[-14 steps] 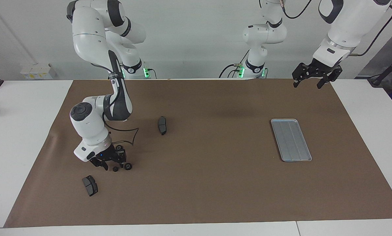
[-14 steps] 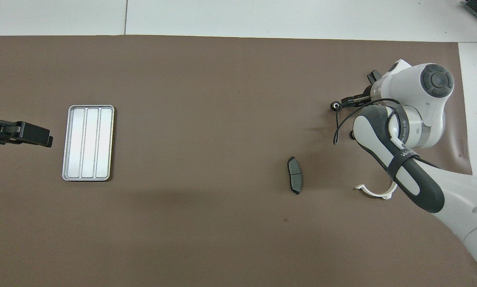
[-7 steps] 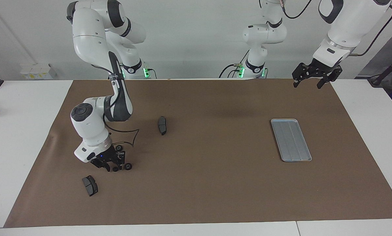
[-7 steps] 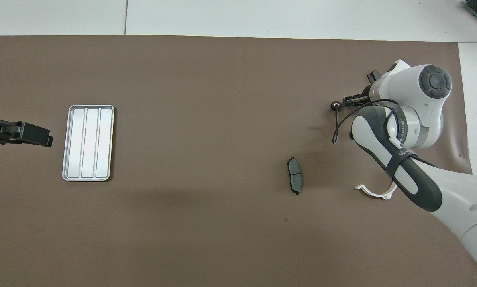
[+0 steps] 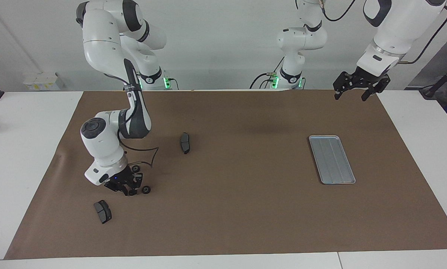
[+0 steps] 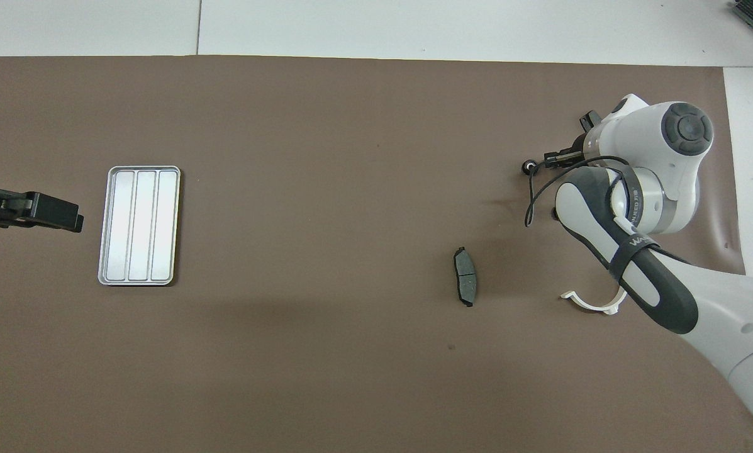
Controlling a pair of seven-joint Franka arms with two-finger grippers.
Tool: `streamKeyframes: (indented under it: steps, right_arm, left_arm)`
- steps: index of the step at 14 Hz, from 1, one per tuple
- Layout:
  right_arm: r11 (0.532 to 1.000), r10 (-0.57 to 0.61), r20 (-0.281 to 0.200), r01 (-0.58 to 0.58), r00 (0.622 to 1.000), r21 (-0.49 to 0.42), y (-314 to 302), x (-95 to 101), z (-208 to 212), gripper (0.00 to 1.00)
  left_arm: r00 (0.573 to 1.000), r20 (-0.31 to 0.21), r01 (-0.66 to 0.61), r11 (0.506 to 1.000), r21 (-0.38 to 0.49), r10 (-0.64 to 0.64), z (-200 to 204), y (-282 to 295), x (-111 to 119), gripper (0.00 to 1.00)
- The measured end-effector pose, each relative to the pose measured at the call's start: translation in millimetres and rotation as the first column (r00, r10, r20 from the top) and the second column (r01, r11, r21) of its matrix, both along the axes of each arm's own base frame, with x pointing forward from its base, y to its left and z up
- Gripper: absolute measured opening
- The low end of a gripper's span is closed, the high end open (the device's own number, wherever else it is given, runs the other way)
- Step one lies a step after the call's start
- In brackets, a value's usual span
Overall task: Pick bearing gear from pile to tray
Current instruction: 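Close the right gripper on the black gear and lift it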
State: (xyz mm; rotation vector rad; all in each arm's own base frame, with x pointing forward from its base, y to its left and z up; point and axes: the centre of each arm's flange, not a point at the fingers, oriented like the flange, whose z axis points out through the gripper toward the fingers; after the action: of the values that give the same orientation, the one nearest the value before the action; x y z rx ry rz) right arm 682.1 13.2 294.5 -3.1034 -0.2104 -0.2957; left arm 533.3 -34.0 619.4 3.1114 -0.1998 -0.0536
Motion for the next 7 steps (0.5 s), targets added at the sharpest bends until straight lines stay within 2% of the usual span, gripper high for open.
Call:
streamKeyframes:
  steps: [1, 2, 7]
  right_arm:
    - [1.0, 0.0, 0.0, 0.0, 1.0, 0.0, 0.1, 0.0, 0.0, 0.33]
    - [1.0, 0.0, 0.0, 0.0, 1.0, 0.0, 0.1, 0.0, 0.0, 0.28]
    - [1.0, 0.0, 0.003, 0.0, 1.0, 0.0, 0.1, 0.4, 0.3, 0.24]
  left_arm:
    - [1.0, 0.0, 0.0, 1.0, 0.0, 0.0, 0.0, 0.0, 0.0, 1.0]
    - [1.0, 0.0, 0.0, 1.0, 0.0, 0.0, 0.0, 0.0, 0.0, 1.0]
    - [1.0, 0.0, 0.0, 1.0, 0.0, 0.0, 0.0, 0.0, 0.0, 1.0]
